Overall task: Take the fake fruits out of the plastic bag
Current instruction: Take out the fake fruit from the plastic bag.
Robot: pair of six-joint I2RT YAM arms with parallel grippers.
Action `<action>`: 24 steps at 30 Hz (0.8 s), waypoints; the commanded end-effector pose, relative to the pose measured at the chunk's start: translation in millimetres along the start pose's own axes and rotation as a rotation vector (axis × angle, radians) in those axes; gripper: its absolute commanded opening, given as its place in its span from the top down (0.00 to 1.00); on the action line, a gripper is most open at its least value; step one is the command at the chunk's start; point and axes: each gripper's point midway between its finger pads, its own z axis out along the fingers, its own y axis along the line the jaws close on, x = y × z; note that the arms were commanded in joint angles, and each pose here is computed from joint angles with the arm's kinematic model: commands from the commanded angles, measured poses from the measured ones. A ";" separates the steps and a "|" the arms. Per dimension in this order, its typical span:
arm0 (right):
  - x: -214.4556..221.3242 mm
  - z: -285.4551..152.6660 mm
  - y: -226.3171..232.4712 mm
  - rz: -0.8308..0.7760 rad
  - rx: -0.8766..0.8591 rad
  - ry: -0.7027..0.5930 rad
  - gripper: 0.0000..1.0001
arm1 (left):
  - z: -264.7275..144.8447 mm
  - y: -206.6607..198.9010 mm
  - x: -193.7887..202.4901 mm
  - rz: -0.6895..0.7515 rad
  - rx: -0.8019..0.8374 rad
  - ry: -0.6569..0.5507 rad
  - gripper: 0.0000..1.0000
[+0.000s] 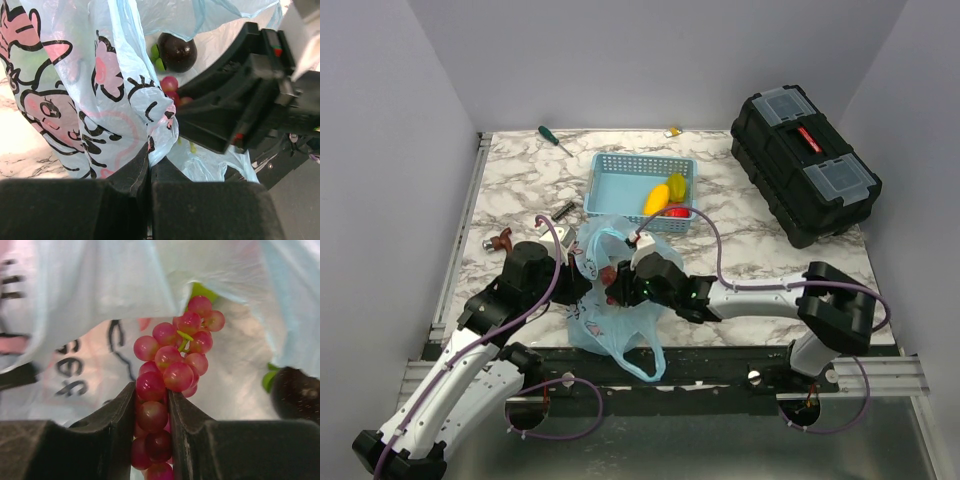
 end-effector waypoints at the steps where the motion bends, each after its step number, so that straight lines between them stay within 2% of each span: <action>1: -4.9 -27.7 40.8 -0.003 -0.212 0.036 0.99 | 0.0 -0.9 -1.1 0.001 0.004 -0.011 1.00; 7: -11.1 -61.3 68.4 -0.029 -0.374 0.063 0.99 | -0.2 -0.9 -1.0 0.000 0.004 -0.011 1.00; 13: -42.1 -97.1 73.8 -0.047 -0.395 -0.028 0.99 | -0.5 -0.2 -1.2 0.000 0.000 -0.014 1.00; 18: -74.7 -127.7 66.4 -0.088 -0.333 -0.117 0.99 | 0.3 -0.7 -0.3 0.000 0.002 -0.007 1.00; 24: -131.7 -166.6 29.8 -0.062 -0.121 -0.343 0.99 | 0.5 -0.6 -0.4 -0.002 0.001 -0.005 1.00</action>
